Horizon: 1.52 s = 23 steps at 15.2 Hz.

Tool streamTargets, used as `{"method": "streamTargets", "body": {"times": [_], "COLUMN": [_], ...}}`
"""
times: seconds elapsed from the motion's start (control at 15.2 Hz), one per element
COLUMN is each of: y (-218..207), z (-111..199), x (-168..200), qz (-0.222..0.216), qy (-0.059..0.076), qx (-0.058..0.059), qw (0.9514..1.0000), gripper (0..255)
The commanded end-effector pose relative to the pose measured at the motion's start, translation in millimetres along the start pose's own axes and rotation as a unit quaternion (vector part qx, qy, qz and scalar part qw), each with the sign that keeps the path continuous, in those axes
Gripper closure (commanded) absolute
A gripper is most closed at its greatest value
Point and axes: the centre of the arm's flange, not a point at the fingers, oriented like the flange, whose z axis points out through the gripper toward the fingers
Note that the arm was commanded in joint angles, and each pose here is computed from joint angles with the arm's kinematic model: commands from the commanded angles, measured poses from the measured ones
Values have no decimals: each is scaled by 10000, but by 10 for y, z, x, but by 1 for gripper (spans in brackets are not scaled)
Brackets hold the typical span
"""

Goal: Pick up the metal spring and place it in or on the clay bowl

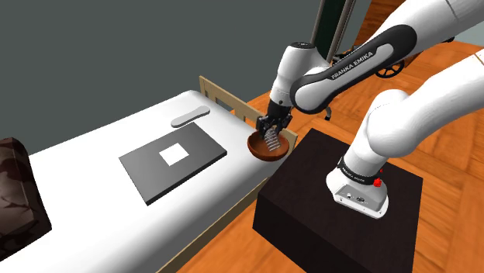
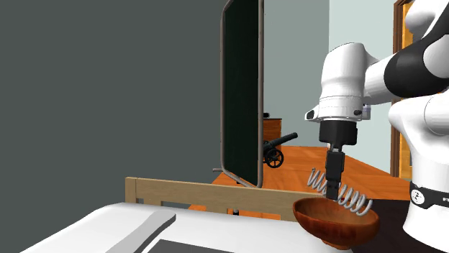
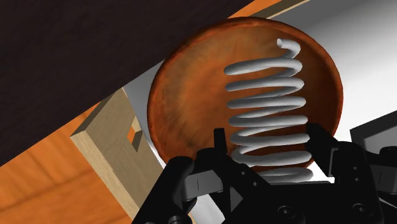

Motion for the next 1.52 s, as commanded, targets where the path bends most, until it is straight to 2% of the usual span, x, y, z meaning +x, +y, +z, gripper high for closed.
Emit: {"method": "streamTargets", "body": {"times": [0.0, 0.59, 0.66, 0.99, 1.25, 1.45], "y": [18, 22, 22, 22, 23, 23], "z": [107, 141, 141, 140, -360, -360], "x": [-9, -10, -11, -11, -11, -11], "qz": [0, 0, 0, 0, 0, 0], "qy": [6, 6, 6, 6, 6, 6], "qx": [3, 3, 3, 3, 3, 3], "qw": [10000, 10000, 10000, 10000, 10000, 10000], "gripper": [255, 255, 0, 0, 0, 0]}}
